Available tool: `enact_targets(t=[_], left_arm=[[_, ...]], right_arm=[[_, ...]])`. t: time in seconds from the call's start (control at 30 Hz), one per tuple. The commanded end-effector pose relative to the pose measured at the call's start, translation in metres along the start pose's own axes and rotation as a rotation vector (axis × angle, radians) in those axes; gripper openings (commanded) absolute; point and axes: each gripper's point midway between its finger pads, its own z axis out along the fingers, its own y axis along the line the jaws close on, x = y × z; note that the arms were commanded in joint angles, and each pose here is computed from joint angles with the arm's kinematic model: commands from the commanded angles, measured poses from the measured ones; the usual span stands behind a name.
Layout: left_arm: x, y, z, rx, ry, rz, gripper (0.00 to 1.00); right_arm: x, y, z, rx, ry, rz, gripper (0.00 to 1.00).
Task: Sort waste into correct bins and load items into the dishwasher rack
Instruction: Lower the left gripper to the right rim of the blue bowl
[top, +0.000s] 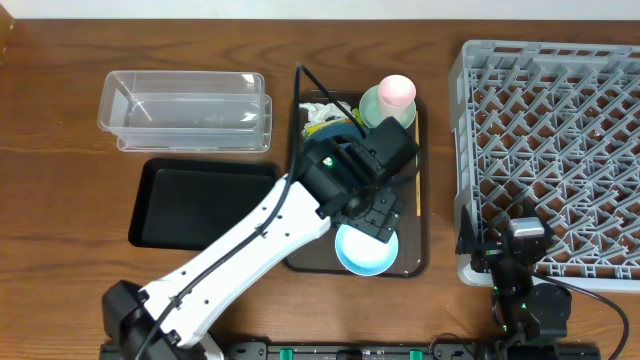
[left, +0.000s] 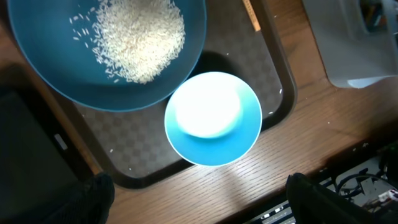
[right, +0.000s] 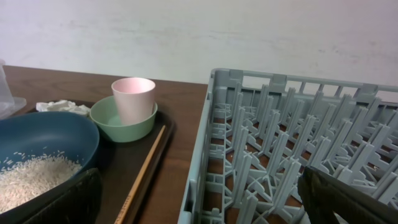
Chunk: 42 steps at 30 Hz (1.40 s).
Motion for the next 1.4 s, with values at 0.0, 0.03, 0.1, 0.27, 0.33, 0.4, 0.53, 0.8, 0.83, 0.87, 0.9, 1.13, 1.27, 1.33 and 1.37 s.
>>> enact_targets(t=[0.0, 0.03, 0.1, 0.27, 0.33, 0.4, 0.53, 0.8, 0.83, 0.87, 0.9, 1.13, 1.27, 1.33, 1.37], left_arm=[[0.005, -0.002, 0.007, -0.024, 0.022, -0.022, 0.91], [0.006, -0.003, 0.008, -0.025, 0.025, -0.016, 0.91], [0.007, -0.006, 0.010, -0.026, 0.032, -0.010, 0.90], [0.009, -0.008, 0.017, -0.032, 0.053, -0.001, 0.90], [0.009, -0.008, 0.019, -0.034, 0.058, -0.001, 0.90], [0.009, -0.008, 0.020, -0.034, 0.059, -0.001, 0.91], [0.006, -0.009, 0.020, -0.030, 0.048, -0.001, 0.90], [0.005, -0.017, 0.026, 0.005, 0.060, -0.047, 0.91], [0.005, -0.017, 0.028, 0.003, 0.064, -0.047, 0.91], [0.005, -0.017, 0.030, 0.001, 0.066, -0.047, 0.90], [0.005, -0.017, 0.032, 0.000, 0.067, -0.047, 0.91], [-0.009, -0.009, 0.043, -0.060, 0.022, -0.045, 0.91], [-0.032, -0.007, 0.050, -0.090, -0.066, -0.042, 0.91], [-0.043, -0.007, 0.058, -0.103, -0.097, -0.044, 0.91], [-0.048, -0.006, 0.063, -0.116, -0.111, -0.045, 0.91]], right_arm=[[0.000, 0.001, 0.000, -0.003, -0.001, -0.013, 0.99], [0.000, 0.001, 0.000, -0.003, -0.001, -0.013, 0.99], [0.000, 0.001, 0.000, -0.003, -0.001, -0.013, 0.99], [0.000, 0.001, 0.000, -0.003, -0.001, -0.013, 0.99], [0.000, 0.001, 0.000, -0.003, -0.001, -0.013, 0.99], [0.000, 0.001, 0.000, -0.003, -0.001, -0.013, 0.99], [0.000, 0.001, 0.000, -0.003, -0.001, -0.013, 0.99], [0.000, 0.001, 0.000, -0.003, -0.001, -0.013, 0.99], [0.000, 0.001, 0.000, -0.003, -0.001, -0.013, 0.99], [0.000, 0.001, 0.000, -0.003, -0.001, -0.013, 0.99], [0.000, 0.001, 0.000, -0.003, -0.001, -0.013, 0.99], [0.000, 0.001, 0.000, -0.003, -0.001, -0.013, 0.99], [0.000, 0.001, 0.000, -0.003, -0.001, -0.013, 0.99], [0.000, 0.001, 0.000, -0.003, -0.001, -0.013, 0.99], [0.000, 0.001, 0.000, -0.003, -0.001, -0.013, 0.99]])
